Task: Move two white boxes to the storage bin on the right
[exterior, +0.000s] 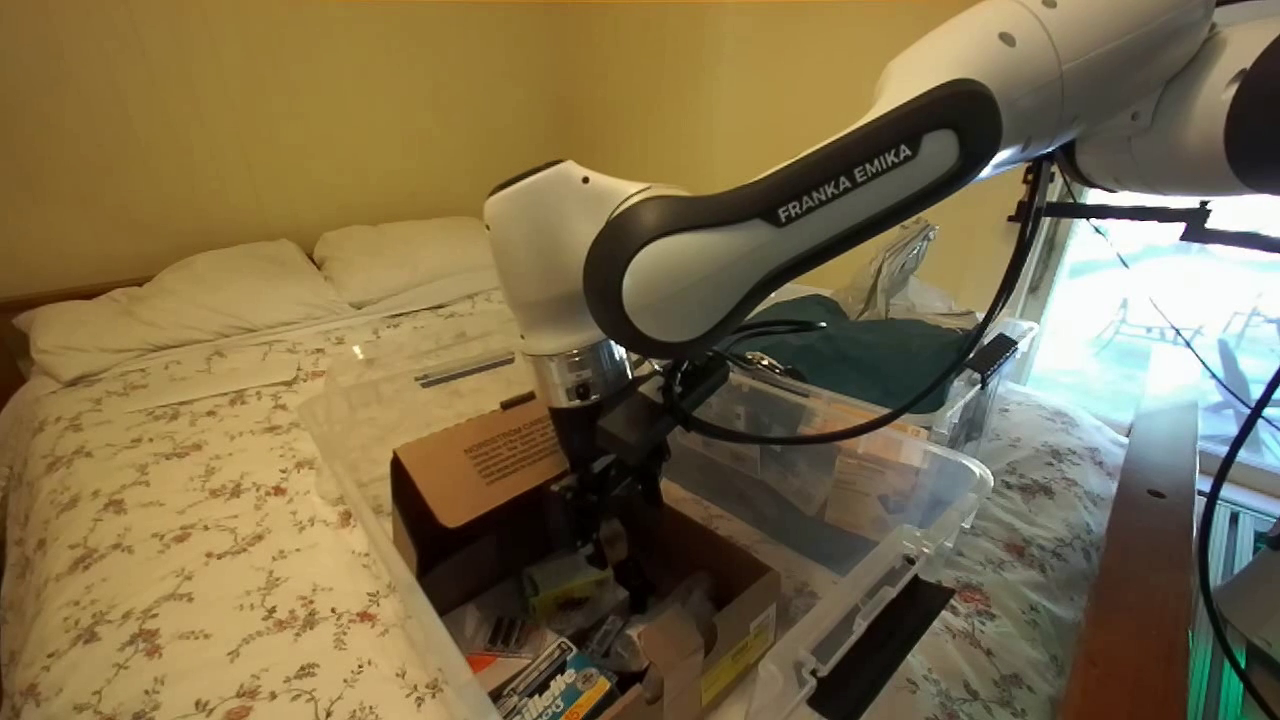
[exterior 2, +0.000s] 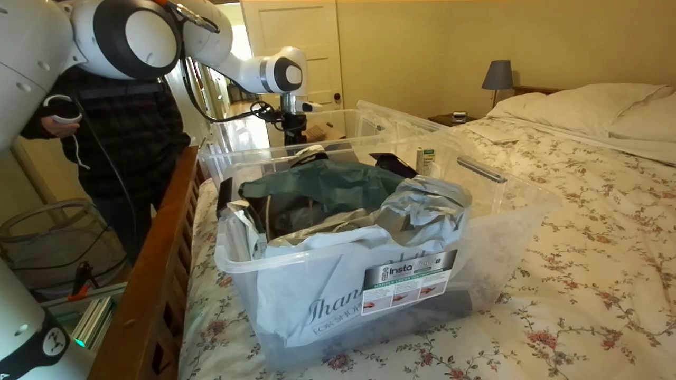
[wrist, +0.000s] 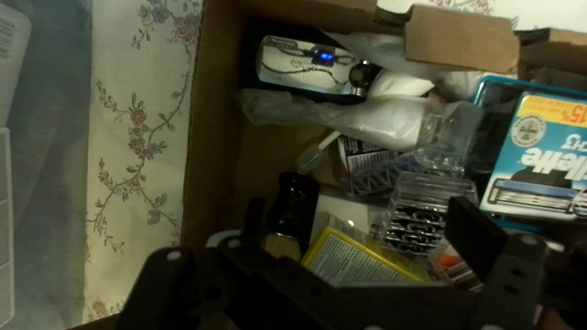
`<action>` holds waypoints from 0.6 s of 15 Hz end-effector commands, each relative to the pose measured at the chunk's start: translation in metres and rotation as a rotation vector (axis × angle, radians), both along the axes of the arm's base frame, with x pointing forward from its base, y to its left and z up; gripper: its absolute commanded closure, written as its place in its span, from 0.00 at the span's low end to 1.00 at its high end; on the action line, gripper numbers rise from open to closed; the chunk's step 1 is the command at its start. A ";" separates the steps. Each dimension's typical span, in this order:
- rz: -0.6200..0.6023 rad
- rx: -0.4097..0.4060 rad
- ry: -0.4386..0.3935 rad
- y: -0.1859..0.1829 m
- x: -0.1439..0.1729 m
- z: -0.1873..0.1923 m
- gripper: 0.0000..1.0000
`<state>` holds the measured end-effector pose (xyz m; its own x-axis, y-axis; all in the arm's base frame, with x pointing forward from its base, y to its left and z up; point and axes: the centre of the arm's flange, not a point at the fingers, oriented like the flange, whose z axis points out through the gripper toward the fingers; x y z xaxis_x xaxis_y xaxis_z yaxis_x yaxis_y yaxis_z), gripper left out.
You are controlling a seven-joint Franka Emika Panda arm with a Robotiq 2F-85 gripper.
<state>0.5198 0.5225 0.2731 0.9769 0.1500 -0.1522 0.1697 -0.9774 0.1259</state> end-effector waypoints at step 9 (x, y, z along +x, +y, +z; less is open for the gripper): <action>-0.030 0.109 0.120 0.036 -0.026 -0.024 0.00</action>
